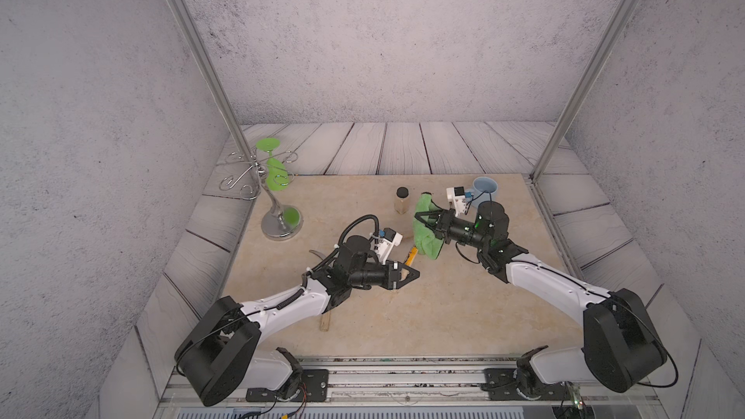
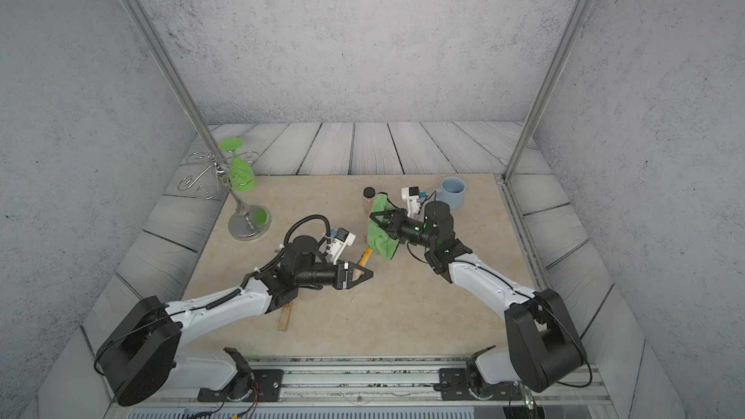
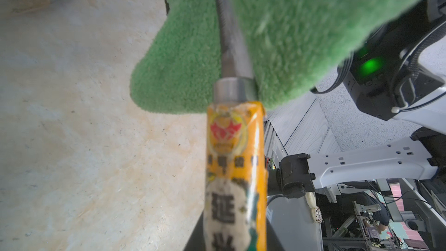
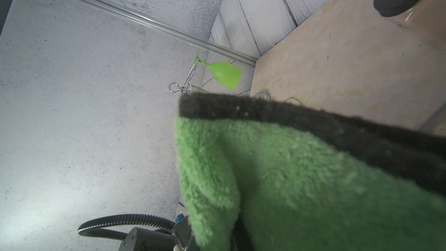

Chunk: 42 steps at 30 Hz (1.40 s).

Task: Wipe small sickles with rags
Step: Wipe the small sickle.

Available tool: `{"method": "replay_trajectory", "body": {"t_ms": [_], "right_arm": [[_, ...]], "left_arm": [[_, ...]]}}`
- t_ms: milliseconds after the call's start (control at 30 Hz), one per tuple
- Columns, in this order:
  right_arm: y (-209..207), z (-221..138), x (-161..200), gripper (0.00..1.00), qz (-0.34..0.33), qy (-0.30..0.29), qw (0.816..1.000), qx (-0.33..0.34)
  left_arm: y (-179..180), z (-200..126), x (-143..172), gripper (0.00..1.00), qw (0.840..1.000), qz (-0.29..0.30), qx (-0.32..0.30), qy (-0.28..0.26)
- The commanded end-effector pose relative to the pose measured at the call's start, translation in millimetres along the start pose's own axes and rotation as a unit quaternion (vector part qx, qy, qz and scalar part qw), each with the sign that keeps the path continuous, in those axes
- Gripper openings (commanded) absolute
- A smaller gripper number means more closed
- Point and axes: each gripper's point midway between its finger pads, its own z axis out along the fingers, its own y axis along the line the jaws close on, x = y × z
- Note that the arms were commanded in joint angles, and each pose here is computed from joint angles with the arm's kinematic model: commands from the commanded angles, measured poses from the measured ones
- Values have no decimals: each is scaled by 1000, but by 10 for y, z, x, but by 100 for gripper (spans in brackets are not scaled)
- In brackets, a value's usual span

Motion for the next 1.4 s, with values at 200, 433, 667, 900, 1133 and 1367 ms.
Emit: {"method": "replay_trajectory", "body": {"t_ms": [200, 433, 667, 900, 1133, 1367], "right_arm": [[-292, -55, -446, 15, -13, -49, 998, 41], [-435, -61, -745, 14, -23, -48, 997, 62], [-622, -253, -1031, 14, -31, -65, 992, 106], [-483, -748, -1076, 14, -61, -93, 984, 142], [-78, -731, -863, 15, -93, -35, 994, 51], [33, -615, -837, 14, -82, -11, 996, -30]], "left_arm": [[-623, -146, -2, 0, 993, 80, 90, -19], [-640, -207, 59, 0, 993, 84, 86, -19], [-493, -253, 124, 0, 995, 82, 46, -18], [-104, -227, 42, 0, 995, 77, -48, -47], [-170, -73, -127, 0, 993, 83, -4, -84], [-345, -79, -260, 0, 987, 98, 38, -121]]}}
